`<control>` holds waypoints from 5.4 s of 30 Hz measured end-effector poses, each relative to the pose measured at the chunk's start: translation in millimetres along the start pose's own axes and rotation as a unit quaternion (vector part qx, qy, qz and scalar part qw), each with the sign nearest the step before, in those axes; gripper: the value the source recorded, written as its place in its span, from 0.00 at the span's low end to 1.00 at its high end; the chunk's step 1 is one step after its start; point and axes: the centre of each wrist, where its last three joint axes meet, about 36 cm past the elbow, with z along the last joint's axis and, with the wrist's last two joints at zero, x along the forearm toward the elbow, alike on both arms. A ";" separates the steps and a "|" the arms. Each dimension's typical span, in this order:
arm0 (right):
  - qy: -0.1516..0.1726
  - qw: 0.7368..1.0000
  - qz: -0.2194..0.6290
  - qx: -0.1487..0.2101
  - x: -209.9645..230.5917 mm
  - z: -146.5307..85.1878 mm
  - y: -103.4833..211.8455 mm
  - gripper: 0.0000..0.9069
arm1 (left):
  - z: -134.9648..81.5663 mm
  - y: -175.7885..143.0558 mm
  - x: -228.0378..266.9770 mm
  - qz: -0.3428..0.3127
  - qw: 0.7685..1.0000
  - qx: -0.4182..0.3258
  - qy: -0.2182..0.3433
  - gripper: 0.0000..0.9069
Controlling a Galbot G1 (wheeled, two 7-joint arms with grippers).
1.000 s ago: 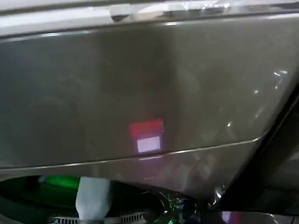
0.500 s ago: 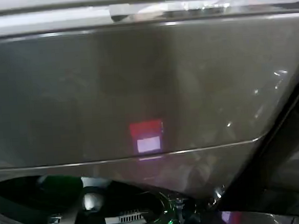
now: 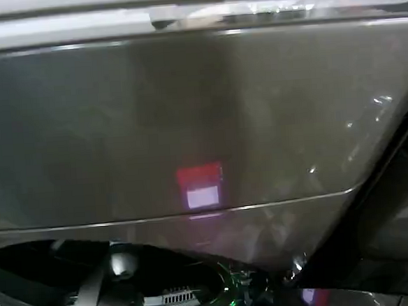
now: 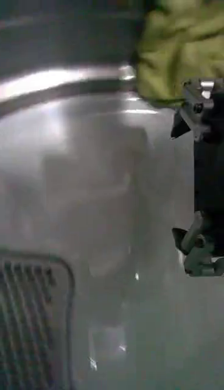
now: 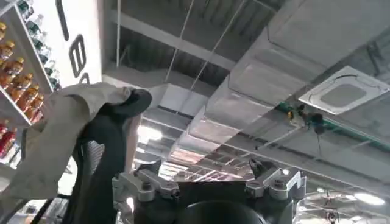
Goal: Grasp the clothes from the dryer.
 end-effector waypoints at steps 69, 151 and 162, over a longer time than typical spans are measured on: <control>-0.002 1.000 -0.008 0.011 -3.3 4.3 -0.2 1.00 | 49.8 -31.6 -67.1 0.165 0.980 0.085 -0.075 0.00; -0.007 0.999 -0.010 0.040 10.3 16.8 -2.6 1.00 | -36.9 -106.9 -6.6 -0.311 0.657 0.660 -0.189 0.00; -0.004 0.999 -0.001 0.044 11.0 7.8 -4.3 1.00 | -36.8 -107.2 -6.0 -0.312 0.656 0.661 -0.190 0.00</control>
